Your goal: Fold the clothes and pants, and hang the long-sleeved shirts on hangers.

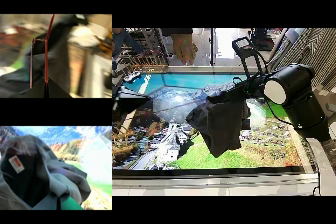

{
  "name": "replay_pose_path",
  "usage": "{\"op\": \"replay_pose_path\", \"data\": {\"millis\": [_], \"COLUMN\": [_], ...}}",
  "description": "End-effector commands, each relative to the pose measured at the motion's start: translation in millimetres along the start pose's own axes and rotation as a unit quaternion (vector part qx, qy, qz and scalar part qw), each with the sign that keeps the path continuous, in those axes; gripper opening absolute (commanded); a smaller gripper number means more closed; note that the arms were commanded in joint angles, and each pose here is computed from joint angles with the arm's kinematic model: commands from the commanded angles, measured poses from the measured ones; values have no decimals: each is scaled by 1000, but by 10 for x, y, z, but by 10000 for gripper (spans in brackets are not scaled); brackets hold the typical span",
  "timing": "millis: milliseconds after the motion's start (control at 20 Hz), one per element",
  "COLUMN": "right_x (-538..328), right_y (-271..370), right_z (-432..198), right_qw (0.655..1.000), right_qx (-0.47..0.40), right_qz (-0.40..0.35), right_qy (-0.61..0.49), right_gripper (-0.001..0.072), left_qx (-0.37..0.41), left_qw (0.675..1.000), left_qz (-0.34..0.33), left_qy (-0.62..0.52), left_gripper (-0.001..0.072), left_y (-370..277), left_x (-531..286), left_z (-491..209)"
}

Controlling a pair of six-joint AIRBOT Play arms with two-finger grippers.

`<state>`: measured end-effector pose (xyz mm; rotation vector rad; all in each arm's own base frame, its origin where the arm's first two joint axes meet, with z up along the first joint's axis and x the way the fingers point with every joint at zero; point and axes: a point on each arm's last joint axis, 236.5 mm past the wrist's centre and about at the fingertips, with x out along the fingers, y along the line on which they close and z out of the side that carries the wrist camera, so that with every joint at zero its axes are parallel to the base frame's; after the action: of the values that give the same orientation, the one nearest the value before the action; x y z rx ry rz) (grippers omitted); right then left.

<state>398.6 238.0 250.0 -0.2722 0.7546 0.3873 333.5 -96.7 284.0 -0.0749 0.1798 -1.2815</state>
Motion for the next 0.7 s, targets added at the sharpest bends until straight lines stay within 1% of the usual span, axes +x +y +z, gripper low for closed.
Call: {"op": "replay_pose_path", "data": {"millis": [0,200,300,450,600,650], "right_x": [-2,-2,-3,16,56,62], "right_y": [-29,-21,-19,-54,9,40], "right_z": [68,65,68,81,111,106], "right_qw": [1000,1000,1000,1000,1000,1000], "right_qx": [-12,-15,-15,-17,-16,-18], "right_qz": [-6,-5,-5,-13,-5,-3], "right_qy": [-14,-14,-14,-16,-21,-20], "right_gripper": [18,18,18,18,17,17], "left_qx": [18,8,-4,-9,-10,-12], "left_qw": [996,998,997,995,994,995], "left_qz": [-85,-69,-74,-97,-106,-98], "left_qy": [7,3,5,12,-15,-28], "left_gripper": [17,17,16,16,15,15], "left_y": [-356,-285,-305,-417,-429,-387], "left_x": [255,262,264,245,277,310], "left_z": [-16,5,1,-29,87,147]}}
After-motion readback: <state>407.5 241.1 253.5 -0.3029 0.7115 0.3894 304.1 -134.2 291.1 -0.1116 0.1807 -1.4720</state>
